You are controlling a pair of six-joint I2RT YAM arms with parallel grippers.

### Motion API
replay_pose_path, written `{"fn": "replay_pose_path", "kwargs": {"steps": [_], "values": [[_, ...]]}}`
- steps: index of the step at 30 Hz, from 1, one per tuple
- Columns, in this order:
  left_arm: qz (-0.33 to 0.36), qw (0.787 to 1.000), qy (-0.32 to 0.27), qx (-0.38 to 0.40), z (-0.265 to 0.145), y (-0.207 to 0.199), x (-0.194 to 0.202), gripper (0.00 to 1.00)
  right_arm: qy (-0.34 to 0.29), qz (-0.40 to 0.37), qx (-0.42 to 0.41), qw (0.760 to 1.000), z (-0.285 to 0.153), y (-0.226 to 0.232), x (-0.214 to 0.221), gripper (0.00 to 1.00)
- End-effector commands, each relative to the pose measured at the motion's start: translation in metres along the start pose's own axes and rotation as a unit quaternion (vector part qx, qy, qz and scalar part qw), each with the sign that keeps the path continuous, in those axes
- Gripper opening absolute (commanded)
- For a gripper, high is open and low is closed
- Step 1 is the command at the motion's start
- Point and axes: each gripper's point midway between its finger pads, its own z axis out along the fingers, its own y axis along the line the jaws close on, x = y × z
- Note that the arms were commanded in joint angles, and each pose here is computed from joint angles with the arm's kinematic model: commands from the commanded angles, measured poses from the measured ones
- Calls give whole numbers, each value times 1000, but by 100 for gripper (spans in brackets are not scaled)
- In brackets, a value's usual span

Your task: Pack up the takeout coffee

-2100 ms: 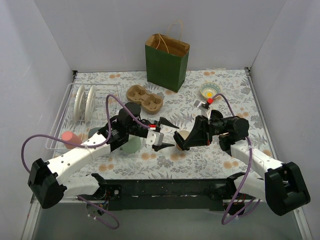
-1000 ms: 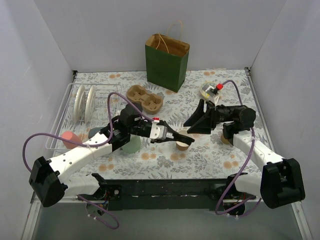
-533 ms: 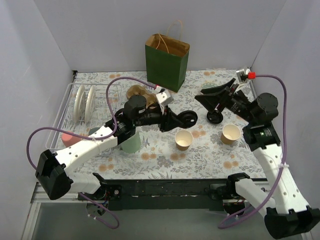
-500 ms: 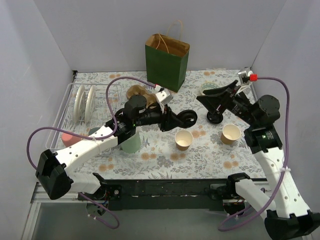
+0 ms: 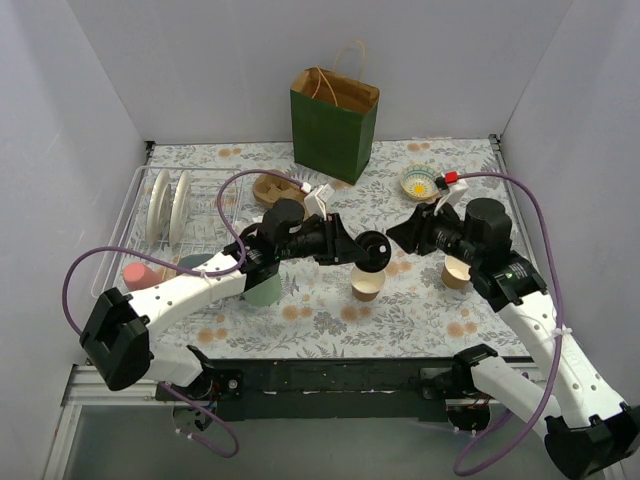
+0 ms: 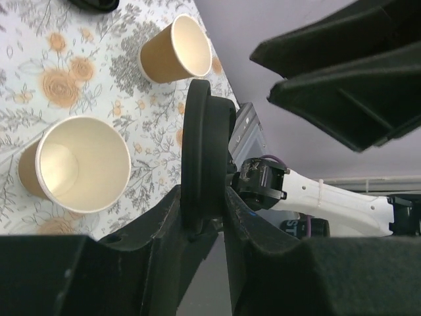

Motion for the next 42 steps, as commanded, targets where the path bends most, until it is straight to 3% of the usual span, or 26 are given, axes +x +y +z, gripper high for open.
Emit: {"fn": "replay_pose_path", "kwargs": {"steps": [1,10,24,27,28,30,31,32,35,38,42], "values": [[-71,997,12,-24,5,12,11,21,29,-16,19,999,5,-1,15,43],[-77,996,9,-33,9,21,13,21,66,-25,49,996,9,-10,42,36],[-80,996,12,-28,14,26,18,20,96,-9,35,995,20,-10,68,35],[-80,996,13,-30,15,29,19,20,95,-8,34,995,22,-11,70,26],[-81,996,15,-31,15,30,21,21,95,-7,40,995,22,-13,71,16],[-79,996,13,-45,15,36,21,27,88,-10,44,995,22,-15,69,1],[-75,996,13,-52,16,38,21,33,87,-11,44,995,22,-15,70,1],[-70,996,11,-61,16,41,19,51,88,-10,45,995,21,-15,71,1],[-39,992,0,-116,13,57,10,74,112,-9,53,992,18,-19,80,1],[-8,988,-30,-153,5,61,-9,83,134,-9,72,988,17,-24,85,1],[27,976,-65,-206,-8,66,-36,85,172,-16,119,978,12,-32,90,1]]}}
